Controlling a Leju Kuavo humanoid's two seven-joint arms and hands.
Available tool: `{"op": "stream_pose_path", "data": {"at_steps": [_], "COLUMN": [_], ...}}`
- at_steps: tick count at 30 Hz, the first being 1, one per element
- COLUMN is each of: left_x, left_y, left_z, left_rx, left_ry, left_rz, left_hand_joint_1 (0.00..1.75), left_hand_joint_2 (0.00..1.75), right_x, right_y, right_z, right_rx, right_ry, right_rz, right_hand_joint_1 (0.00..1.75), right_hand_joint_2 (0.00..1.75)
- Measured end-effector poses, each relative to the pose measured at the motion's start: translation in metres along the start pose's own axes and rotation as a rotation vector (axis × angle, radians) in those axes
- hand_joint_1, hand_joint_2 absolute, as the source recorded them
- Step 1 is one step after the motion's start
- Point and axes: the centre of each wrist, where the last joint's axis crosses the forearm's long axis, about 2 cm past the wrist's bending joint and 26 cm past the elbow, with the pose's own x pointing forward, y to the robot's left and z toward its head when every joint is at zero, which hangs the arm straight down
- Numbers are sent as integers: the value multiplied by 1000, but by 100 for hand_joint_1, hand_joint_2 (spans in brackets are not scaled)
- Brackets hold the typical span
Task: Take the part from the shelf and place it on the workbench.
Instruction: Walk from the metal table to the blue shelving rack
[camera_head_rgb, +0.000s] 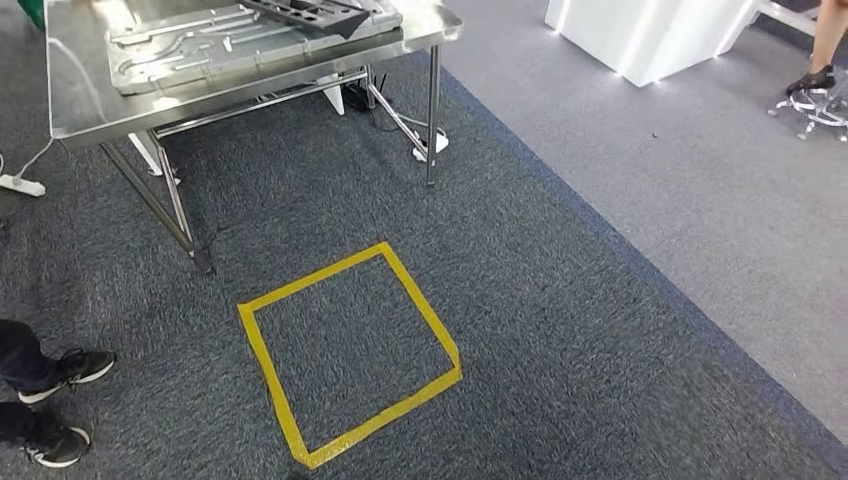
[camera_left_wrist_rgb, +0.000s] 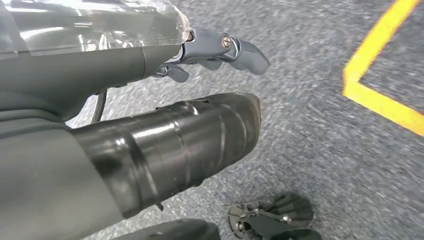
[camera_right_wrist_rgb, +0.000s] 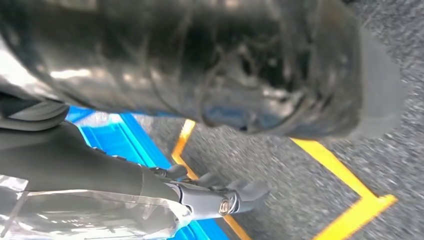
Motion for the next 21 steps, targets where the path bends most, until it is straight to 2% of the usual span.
{"op": "stream_pose_path", "data": {"at_steps": [21], "left_x": [-3], "left_y": [0], "left_z": [1], "left_rx": [7], "left_ry": [14], "left_rz": [17], "left_hand_joint_1": [0], "left_hand_joint_2": [0], "right_x": [0], "right_y": [3], "right_z": [2], "right_rx": [4], "right_ry": [2], "right_rz": [8], "right_hand_joint_1": [0], "right_hand_joint_2": [0]}}
